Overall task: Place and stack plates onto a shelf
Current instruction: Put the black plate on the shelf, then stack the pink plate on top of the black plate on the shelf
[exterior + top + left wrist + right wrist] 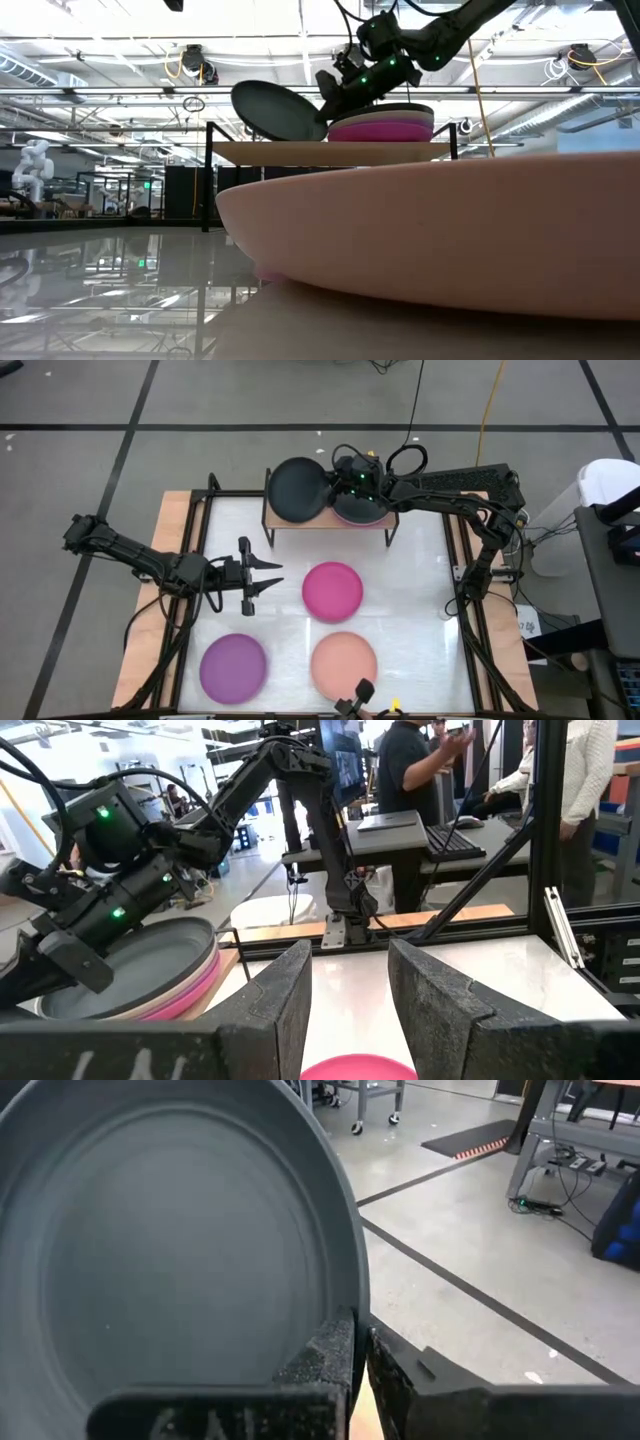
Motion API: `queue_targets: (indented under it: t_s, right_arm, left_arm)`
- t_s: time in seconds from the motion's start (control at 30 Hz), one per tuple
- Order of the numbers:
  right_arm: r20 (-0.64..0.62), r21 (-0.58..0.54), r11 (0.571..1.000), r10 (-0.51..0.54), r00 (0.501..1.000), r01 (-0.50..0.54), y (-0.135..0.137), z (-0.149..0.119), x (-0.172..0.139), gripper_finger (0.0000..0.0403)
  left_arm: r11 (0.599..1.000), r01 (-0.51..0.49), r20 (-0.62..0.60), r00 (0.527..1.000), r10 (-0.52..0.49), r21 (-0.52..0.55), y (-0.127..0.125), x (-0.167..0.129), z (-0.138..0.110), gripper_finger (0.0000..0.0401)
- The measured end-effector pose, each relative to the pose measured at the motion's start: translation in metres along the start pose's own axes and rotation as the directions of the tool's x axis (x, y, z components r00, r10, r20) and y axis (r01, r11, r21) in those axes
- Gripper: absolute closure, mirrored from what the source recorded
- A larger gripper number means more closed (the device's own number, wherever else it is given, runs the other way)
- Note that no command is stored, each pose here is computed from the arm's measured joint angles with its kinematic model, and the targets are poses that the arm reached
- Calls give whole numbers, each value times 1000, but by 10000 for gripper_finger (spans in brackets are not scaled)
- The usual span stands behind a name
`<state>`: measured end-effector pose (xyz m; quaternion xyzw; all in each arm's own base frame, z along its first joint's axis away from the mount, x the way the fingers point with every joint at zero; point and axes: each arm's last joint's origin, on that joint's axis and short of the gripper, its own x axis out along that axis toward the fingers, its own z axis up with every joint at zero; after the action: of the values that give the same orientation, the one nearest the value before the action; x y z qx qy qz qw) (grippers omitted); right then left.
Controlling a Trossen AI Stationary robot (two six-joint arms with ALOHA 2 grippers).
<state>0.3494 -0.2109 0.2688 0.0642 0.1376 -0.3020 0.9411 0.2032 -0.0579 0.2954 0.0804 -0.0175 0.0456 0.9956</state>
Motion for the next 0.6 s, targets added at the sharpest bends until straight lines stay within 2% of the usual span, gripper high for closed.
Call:
queue_targets:
  t_s: [0.4, 0.6]
  right_arm:
    - [-12, -27, 1000, -3, 1000, 2, 0, -2, 1, 358]
    - [-8, -30, 1000, -3, 1000, 2, 0, -2, 1, 353]
  left_arm:
    - [1000, 0, 0, 1000, 0, 0, 0, 0, 0, 261]
    - [1000, 0, 0, 1000, 0, 0, 0, 0, 0, 261]
